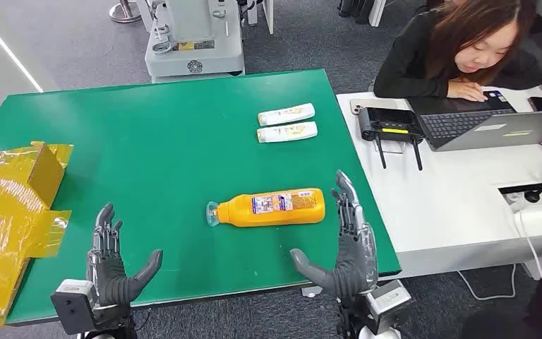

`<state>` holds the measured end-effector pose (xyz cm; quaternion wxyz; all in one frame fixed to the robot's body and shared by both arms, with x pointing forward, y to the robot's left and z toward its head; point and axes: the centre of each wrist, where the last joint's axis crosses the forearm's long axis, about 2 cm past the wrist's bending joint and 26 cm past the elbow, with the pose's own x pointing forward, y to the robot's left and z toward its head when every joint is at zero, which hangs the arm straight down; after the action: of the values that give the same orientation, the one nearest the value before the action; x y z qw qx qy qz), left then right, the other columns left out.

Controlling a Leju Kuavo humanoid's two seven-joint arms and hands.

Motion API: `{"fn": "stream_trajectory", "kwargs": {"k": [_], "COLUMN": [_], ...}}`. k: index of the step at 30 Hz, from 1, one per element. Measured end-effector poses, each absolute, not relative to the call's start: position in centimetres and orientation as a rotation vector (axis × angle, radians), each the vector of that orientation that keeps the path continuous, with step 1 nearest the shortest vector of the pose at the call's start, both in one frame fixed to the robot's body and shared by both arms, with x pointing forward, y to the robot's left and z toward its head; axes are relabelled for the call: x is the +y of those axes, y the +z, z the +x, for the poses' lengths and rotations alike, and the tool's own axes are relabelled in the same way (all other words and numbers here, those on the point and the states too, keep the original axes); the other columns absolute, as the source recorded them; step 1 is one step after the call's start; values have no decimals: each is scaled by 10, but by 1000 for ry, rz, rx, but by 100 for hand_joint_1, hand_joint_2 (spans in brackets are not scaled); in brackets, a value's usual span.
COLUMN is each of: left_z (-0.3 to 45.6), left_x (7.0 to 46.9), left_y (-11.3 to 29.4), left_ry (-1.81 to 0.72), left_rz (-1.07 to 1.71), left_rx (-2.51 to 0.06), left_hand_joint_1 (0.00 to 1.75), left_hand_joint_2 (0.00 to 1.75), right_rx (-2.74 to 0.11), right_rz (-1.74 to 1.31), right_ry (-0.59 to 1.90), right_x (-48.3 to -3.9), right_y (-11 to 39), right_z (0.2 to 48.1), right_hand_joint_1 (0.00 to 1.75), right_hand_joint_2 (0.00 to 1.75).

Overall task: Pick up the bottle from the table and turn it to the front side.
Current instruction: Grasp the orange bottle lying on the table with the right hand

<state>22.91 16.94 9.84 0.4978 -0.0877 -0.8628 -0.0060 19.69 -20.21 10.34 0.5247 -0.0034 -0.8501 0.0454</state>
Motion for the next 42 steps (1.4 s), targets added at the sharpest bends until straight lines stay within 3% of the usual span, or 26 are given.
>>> {"fn": "stream_trajectory", "kwargs": {"k": [8,19,28,42], "left_z": [237,283,309,320], "left_x": [168,153,140,128], "left_y": [103,130,145,152], "left_ry": [-15,-33,-52,-93], "left_rz": [-224,-273,-333,-397], "left_rx": [-2109,-2204,-2224,-2199], "left_hand_joint_1": [0,0,0,0], "left_hand_joint_2": [175,175,175,175], "right_rx": [-2036,-1785,-1536,-1110], "right_rz": [-170,-500,-515,-264], "right_ry": [289,676,870,1164], "right_x": [-214,-251,-258,-256], "right_y": [108,109,113,95], "right_z": [207,301,365,390], "right_hand_joint_1": [0,0,0,0], "right_hand_joint_2": [175,175,175,175]}}
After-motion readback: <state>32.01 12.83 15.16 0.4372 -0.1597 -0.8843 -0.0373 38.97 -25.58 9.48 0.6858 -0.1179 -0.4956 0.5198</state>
